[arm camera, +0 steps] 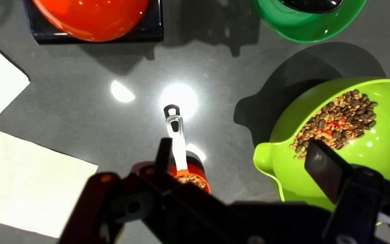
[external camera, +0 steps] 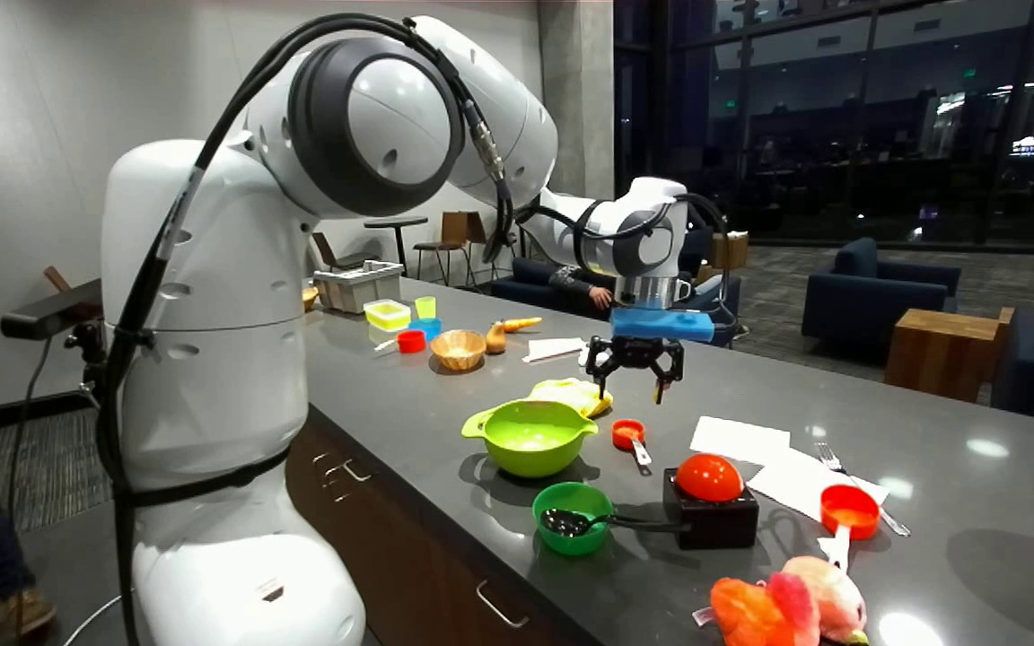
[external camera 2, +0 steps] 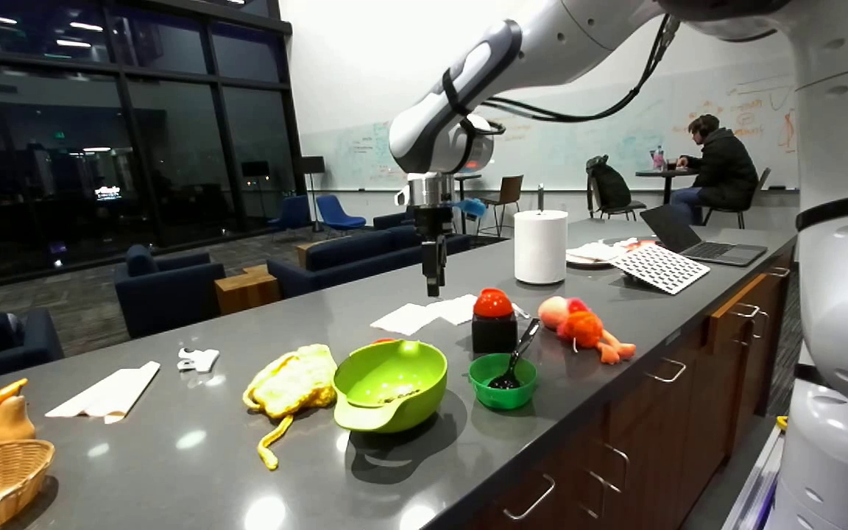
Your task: Empty the contents of the smaller measuring cup into the green bowl
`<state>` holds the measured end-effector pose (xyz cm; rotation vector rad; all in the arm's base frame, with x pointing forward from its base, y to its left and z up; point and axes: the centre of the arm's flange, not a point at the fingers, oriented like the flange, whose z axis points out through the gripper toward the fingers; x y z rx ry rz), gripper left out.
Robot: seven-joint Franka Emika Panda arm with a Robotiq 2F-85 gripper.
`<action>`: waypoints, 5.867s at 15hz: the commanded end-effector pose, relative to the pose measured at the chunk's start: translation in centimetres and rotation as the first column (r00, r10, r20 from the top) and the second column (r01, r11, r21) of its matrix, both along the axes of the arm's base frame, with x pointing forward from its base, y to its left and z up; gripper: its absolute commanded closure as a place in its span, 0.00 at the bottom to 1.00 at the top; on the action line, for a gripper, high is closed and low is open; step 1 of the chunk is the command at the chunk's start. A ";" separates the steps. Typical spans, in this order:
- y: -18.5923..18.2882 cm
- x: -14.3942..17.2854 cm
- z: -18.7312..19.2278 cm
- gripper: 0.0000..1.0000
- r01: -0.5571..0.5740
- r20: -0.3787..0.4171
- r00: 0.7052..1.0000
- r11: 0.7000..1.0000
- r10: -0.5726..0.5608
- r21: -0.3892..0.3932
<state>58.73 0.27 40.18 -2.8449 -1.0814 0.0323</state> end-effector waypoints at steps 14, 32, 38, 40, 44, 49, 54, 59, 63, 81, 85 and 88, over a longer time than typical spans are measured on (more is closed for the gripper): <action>-1.1 9.0 -2.8 0.00 -0.203 -0.024 0.979 0.978 0.204 0.053; 0.7 5.2 -5.7 0.00 0.038 0.081 0.996 0.996 -0.031 -0.083; 0.6 7.4 -6.9 0.00 0.026 0.056 0.998 0.997 -0.022 -0.067; 0.4 7.4 -7.0 0.00 0.028 0.055 0.998 0.997 -0.025 -0.067; 0.6 7.8 -7.7 0.00 0.031 0.035 0.999 0.997 -0.028 -0.076; 1.2 8.3 -10.4 0.00 0.009 0.002 1.000 0.998 -0.008 -0.067; 2.1 9.0 -12.6 0.00 -0.013 -0.020 1.000 0.998 0.012 -0.055; 3.0 9.5 -14.2 0.00 -0.028 -0.019 0.999 0.996 0.026 -0.087; 3.4 9.6 -15.2 0.00 -0.049 -0.016 0.999 0.992 0.047 -0.115; 5.1 11.7 -14.0 0.96 -0.131 -0.026 0.991 0.981 0.129 -0.146; 6.4 11.3 -12.3 0.96 -0.157 -0.058 0.987 0.972 0.149 -0.175; 7.5 11.0 -10.7 0.96 -0.184 -0.081 0.982 0.959 0.170 -0.214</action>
